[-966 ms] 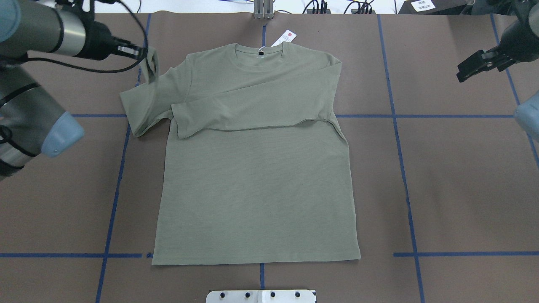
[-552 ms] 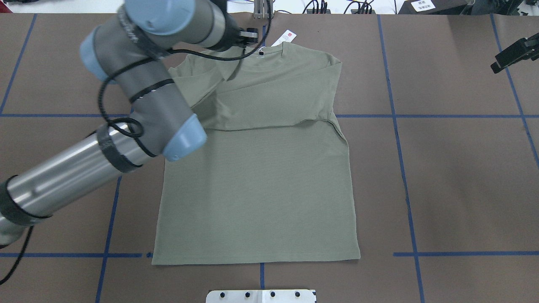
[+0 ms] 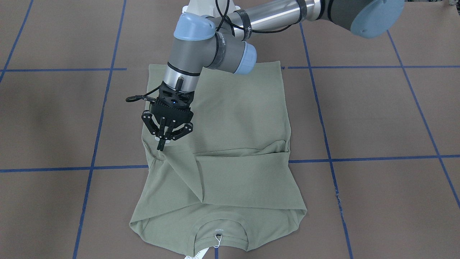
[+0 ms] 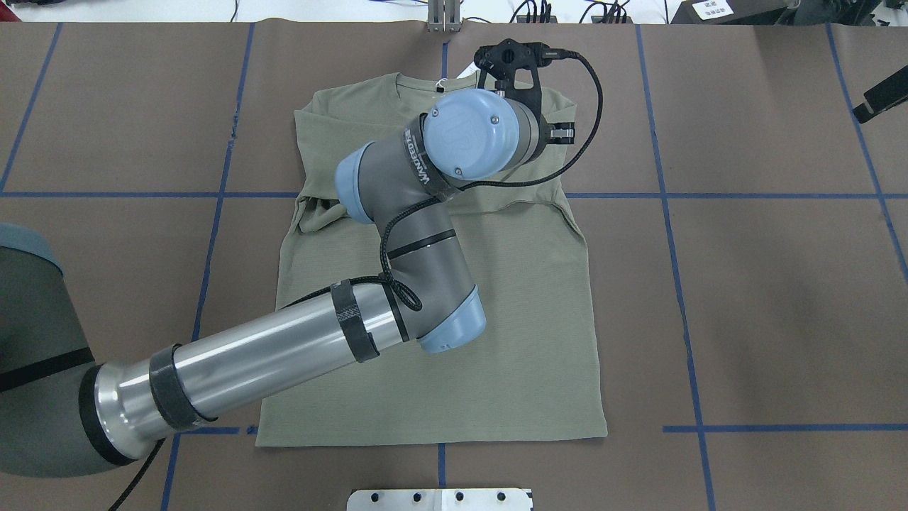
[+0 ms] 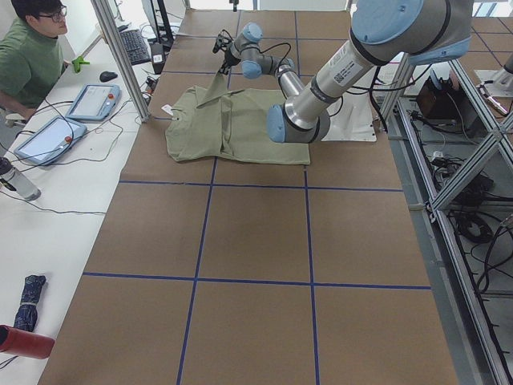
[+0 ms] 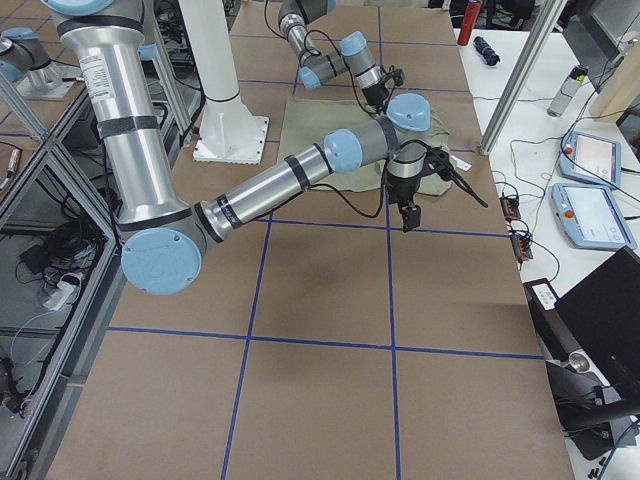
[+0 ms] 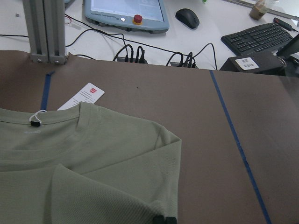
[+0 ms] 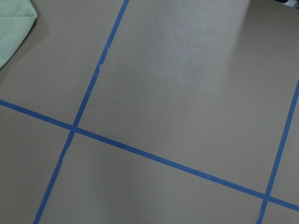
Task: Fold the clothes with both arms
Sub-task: 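Fold the held sleeve across the shirt toward the collar, then release the sleeve and withdraw the left gripper while the right gripper reaches over the shirt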
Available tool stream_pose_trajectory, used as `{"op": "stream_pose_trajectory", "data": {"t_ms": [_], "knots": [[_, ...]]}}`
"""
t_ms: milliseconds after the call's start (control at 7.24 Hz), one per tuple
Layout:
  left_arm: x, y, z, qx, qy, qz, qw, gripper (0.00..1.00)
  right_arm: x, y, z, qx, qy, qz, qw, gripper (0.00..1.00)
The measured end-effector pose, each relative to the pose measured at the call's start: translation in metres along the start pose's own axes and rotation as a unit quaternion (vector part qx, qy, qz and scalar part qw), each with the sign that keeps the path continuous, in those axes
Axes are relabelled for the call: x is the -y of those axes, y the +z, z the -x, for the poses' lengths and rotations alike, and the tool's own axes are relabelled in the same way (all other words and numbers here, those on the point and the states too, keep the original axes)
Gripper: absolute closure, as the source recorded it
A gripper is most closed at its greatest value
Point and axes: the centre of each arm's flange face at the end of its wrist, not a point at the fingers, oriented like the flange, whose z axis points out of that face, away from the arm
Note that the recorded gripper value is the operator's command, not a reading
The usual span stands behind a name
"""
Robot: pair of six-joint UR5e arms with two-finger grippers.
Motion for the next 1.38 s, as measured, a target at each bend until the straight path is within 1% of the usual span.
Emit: {"op": "stream_pose_trajectory", "data": {"t_ms": [276,414,552,690,828,966,1105,1243,1381], "knots": [[-0.019,0.0,-0.003,-0.053,0.006,-0.011,0.9985,0.0,0.0,0.001,0.0,-0.001,0.001,-0.001,1.0,0.0],[-0.017,-0.005,0.009,-0.068,0.007,-0.011,0.9976,0.0,0.001,0.0,0.001,0.0,0.0,-0.002,1.0,0.0],[-0.004,-0.011,0.031,-0.074,0.01,0.007,0.9972,0.0,0.004,0.0,0.006,0.001,-0.004,-0.003,1.0,0.0],[0.012,-0.023,0.062,-0.072,0.024,0.032,0.9966,0.0,0.012,-0.001,0.017,0.004,-0.006,-0.006,1.0,0.0],[0.025,-0.043,0.094,-0.051,0.054,0.051,0.996,0.0,0.025,-0.002,0.039,0.009,0.0,-0.01,0.9999,0.0],[0.038,-0.073,0.123,-0.008,0.094,0.069,0.9931,0.0,0.043,0.0,0.077,0.014,0.016,-0.015,0.9997,0.01],[0.048,-0.111,0.15,0.031,0.136,0.088,0.9864,0.0,0.06,0.009,0.127,0.011,0.035,-0.018,0.9992,0.01],[0.06,-0.149,0.186,0.047,0.168,0.107,0.9787,0.0,0.072,0.023,0.182,0.002,0.054,-0.022,0.9983,0.04],[0.076,-0.184,0.234,0.046,0.194,0.132,0.971,0.0,0.084,0.041,0.242,-0.011,0.075,-0.029,0.9967,0.08]]}}
